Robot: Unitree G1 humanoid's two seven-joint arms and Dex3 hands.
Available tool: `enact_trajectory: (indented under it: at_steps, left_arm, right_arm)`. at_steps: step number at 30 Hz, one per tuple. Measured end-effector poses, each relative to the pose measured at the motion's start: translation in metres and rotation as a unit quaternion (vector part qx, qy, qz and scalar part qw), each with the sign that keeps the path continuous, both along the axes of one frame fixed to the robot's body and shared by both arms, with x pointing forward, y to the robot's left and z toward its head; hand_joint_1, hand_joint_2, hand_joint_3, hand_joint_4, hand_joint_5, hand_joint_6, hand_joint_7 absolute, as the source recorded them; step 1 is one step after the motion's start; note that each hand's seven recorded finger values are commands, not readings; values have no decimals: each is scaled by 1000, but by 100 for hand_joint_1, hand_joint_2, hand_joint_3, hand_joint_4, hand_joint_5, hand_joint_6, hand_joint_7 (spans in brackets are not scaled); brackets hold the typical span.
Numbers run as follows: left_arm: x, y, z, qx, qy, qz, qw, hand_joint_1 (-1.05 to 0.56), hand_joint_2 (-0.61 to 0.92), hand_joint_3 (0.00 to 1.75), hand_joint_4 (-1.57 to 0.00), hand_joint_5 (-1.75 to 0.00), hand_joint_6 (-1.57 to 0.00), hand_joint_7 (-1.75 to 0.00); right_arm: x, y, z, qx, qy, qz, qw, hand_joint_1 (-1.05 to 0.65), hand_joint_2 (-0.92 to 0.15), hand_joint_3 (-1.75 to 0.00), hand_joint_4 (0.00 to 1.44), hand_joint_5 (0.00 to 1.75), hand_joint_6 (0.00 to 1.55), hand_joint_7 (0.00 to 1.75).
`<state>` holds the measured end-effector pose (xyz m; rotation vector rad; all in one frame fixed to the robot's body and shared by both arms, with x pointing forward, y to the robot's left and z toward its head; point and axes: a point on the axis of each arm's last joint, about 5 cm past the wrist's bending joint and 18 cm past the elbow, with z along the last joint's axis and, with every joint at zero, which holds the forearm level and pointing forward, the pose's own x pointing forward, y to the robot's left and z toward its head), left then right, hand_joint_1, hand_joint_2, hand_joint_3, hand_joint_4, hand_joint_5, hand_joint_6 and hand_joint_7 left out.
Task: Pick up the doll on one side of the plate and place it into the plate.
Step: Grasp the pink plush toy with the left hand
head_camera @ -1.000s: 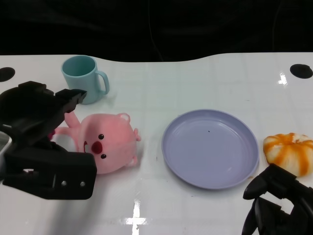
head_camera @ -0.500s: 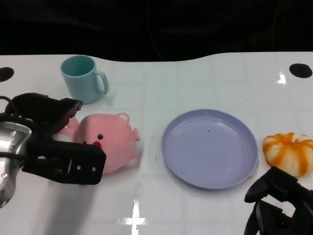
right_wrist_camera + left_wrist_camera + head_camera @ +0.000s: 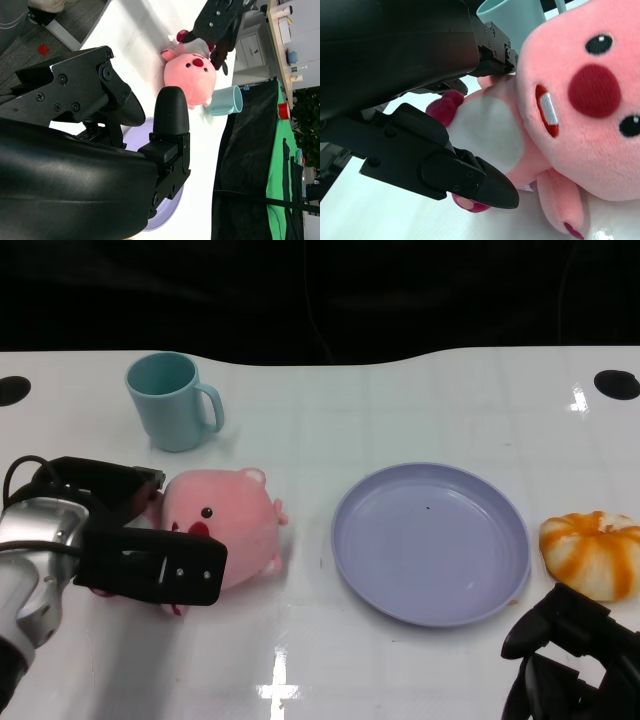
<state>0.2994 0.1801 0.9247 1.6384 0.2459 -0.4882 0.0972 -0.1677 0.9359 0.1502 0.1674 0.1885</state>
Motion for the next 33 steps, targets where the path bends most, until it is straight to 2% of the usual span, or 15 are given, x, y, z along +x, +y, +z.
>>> enact_trajectory:
  at_steps: [5,11,18,20,21,22,23,24,27,28,31,32,33]
  left_arm:
    - [6,-4,-9,7,20,7,1000,-81,90,0,-29,-8,-20,-1]
    - [11,-7,-19,5,18,8,1000,-74,90,0,-34,-7,-25,-2]
    - [16,-13,-29,14,25,21,999,-62,90,0,-44,-9,-38,-4]
    - [16,-14,-31,16,23,24,999,-55,90,0,-53,-12,-47,-6]
    - [16,-15,-32,18,21,23,999,-51,91,0,-64,-20,-55,-6]
    - [16,-15,-33,20,20,19,999,-45,91,3,-66,-62,-67,-4]
    - [17,-16,-33,23,19,16,999,-42,92,4,-64,-88,-72,-3]
    - [17,-16,-34,25,18,12,999,-39,92,10,-65,-102,-78,-3]
    - [16,-15,-35,26,9,-1,1000,-34,92,28,-69,-112,-85,-2]
    - [16,-15,-36,24,4,-5,1000,-33,92,36,-68,-128,-87,-2]
    - [15,-14,-37,12,-4,-9,1000,-32,92,42,-63,-136,-90,-2]
    - [15,-13,-37,8,-6,-7,1000,-31,92,45,-64,-148,-96,-4]
    - [14,-12,-38,1,-11,-4,1000,-30,92,44,-66,-153,-101,-6]
  right_arm:
    - [-1,-1,0,1,-1,-1,1000,-5,-71,-127,65,175,39,175]
    - [-1,-2,1,0,-3,-3,1000,-7,-70,-127,65,175,40,175]
    - [0,-1,2,-2,-4,-3,1000,-8,-70,-127,66,175,40,175]
    - [0,0,3,-3,-3,-4,1000,-8,-71,-126,64,175,39,175]
    - [-1,0,3,-3,-3,-4,1000,-8,-72,-125,64,175,39,175]
    - [-1,1,4,-3,-3,-4,1000,-8,-72,-125,64,175,38,175]
    - [-1,1,4,-3,-3,-4,1000,-8,-72,-125,64,175,38,175]
    - [-1,1,5,-2,-3,-3,1000,-7,-72,-125,64,175,38,175]
    - [0,2,5,-2,-3,-4,1000,-7,-73,-125,64,175,39,175]
    - [0,2,5,-2,-3,-5,1000,-7,-73,-125,64,175,39,175]
    - [0,2,5,-2,-5,-4,1000,-6,-73,-125,64,175,39,175]
    - [0,2,5,-2,-5,-4,1000,-6,-73,-125,63,175,38,175]
    - [0,2,5,-2,-5,-4,1000,-6,-73,-124,63,175,38,175]
